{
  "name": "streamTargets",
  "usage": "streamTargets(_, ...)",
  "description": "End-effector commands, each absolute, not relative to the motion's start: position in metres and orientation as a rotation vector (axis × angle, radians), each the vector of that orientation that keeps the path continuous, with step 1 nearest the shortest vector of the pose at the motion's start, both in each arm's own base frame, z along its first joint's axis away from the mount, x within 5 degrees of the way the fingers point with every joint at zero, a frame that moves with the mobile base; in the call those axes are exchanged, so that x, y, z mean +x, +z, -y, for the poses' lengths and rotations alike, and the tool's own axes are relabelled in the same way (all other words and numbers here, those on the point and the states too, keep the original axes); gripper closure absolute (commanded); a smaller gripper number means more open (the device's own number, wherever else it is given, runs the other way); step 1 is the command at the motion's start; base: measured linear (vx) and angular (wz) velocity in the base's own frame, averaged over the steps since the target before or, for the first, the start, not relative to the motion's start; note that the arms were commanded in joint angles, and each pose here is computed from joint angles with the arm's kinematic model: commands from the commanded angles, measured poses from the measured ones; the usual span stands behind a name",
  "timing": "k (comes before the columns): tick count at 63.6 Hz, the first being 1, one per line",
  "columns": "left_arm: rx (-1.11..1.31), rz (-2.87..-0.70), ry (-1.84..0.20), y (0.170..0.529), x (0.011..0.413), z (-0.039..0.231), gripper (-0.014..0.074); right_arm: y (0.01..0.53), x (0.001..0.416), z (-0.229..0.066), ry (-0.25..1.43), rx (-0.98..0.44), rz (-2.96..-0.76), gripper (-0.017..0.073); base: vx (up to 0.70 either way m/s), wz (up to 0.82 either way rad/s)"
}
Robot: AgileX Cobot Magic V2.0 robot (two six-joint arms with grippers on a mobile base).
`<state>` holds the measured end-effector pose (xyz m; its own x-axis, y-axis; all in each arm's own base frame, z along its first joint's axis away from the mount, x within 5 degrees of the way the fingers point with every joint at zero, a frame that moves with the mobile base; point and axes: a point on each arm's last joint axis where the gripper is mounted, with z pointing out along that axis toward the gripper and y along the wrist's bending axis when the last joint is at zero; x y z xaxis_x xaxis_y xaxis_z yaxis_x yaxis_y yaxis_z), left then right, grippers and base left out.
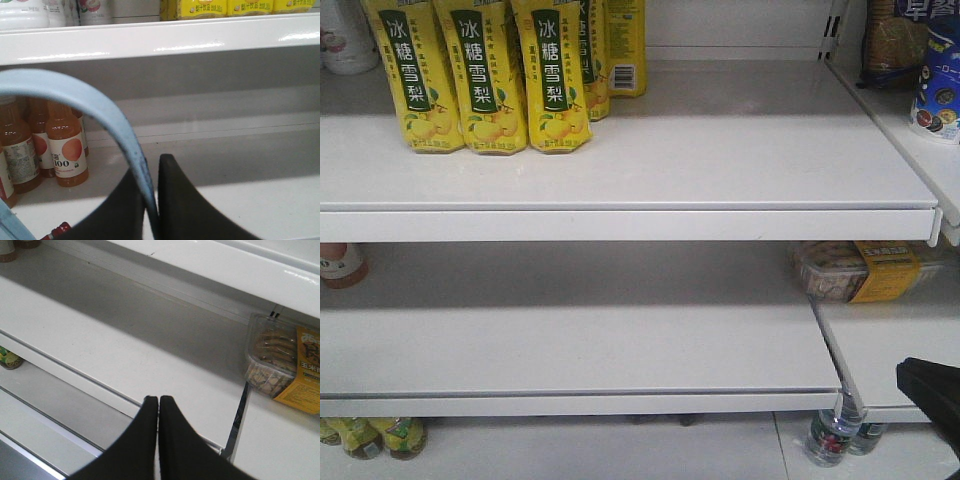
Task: Place coke in basket with both arms
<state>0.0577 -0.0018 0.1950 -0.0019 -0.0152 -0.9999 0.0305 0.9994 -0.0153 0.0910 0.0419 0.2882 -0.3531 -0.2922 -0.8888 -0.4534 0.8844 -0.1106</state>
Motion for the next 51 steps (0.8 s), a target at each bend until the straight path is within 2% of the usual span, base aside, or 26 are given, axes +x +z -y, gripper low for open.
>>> streamTargets(1,0.089,-1.396,0.046,0.2107,0.0546,0.0021,0.06,0.3013,0.0934,-0.0434,0.194,-0.534,-1.876,0.0564,0.0,0.0)
streamTargets(51,0.089,-1.397,0.046,0.2106,0.0546,0.0021,0.06,0.3013,0.0934,-0.0434,0.194,-0.534,-1.876,0.0564,0.0,0.0)
